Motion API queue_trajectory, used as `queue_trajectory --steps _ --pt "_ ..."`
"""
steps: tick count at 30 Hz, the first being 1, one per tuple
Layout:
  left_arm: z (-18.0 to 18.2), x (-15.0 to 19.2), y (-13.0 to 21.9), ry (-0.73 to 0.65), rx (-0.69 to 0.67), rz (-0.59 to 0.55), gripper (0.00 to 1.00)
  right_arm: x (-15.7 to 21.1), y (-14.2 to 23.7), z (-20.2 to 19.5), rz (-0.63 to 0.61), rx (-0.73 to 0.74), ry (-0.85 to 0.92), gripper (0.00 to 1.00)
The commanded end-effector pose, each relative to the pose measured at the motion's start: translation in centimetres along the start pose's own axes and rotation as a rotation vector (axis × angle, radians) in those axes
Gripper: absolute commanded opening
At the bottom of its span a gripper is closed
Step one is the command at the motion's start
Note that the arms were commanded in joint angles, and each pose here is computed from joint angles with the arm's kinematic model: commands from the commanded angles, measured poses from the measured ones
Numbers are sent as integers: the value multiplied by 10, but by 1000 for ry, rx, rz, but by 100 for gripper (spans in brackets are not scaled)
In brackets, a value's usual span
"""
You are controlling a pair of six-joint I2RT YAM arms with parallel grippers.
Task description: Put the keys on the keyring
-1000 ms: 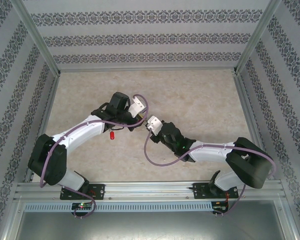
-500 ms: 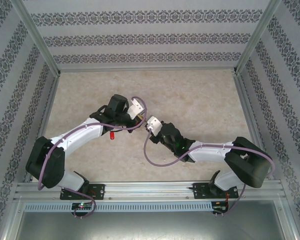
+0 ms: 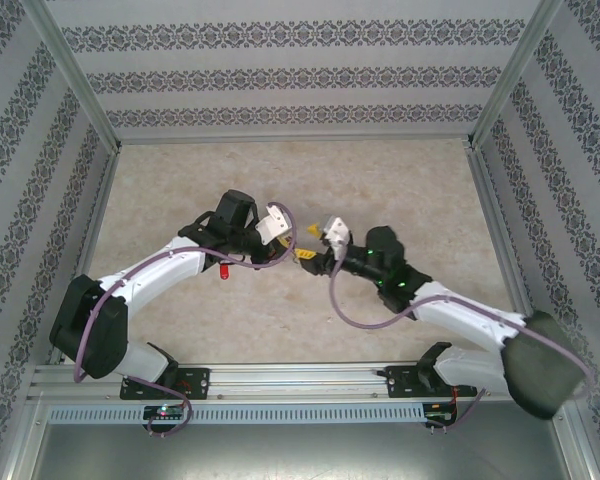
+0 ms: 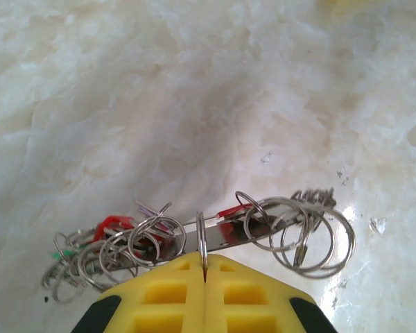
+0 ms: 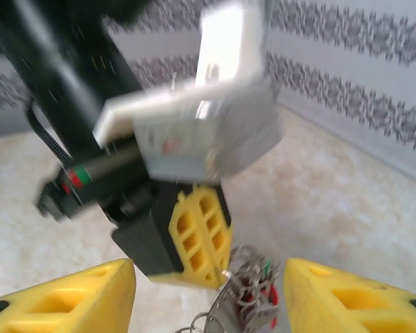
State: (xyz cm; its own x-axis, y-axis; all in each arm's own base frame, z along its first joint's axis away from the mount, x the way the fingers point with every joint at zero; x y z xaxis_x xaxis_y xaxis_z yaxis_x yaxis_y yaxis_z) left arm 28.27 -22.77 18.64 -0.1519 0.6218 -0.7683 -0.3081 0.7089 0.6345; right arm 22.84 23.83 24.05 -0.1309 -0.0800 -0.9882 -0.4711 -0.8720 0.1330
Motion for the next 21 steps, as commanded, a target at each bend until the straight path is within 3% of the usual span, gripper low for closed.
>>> queue_trajectory --steps 1,3,8,15,21 --pt "-14 -9 11 -181 58 -56 0 -4 19 14 49 -135 11 47" --pt "-19 -9 14 -215 83 -64 0 0 24 1 94 -82 45 36" --pt "-27 -11 21 -260 118 -82 0 17 23 -13 225 -121 211 24" --pt "-31 -11 26 -284 129 -82 0 6 -1 -28 245 -256 241 24" --pt "-32 -7 22 -245 155 -62 0 15 -19 -15 240 -426 230 24"
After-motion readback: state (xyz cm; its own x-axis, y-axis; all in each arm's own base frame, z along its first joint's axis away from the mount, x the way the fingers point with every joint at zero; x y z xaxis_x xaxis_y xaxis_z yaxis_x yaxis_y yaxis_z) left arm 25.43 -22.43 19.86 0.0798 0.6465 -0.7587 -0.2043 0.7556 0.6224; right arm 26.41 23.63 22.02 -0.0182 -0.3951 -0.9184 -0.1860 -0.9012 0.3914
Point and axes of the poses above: each hand's point on the last joint's axis, 136 mm out from that joint toward the fingers, its own y axis back along the fingers, its own z axis along the line the jaws close on, x = y × z, the point moved 5 cm from there along y, back along the fingers, and after that the axes turned 7 degrees about -y, right-handed, at the moved point
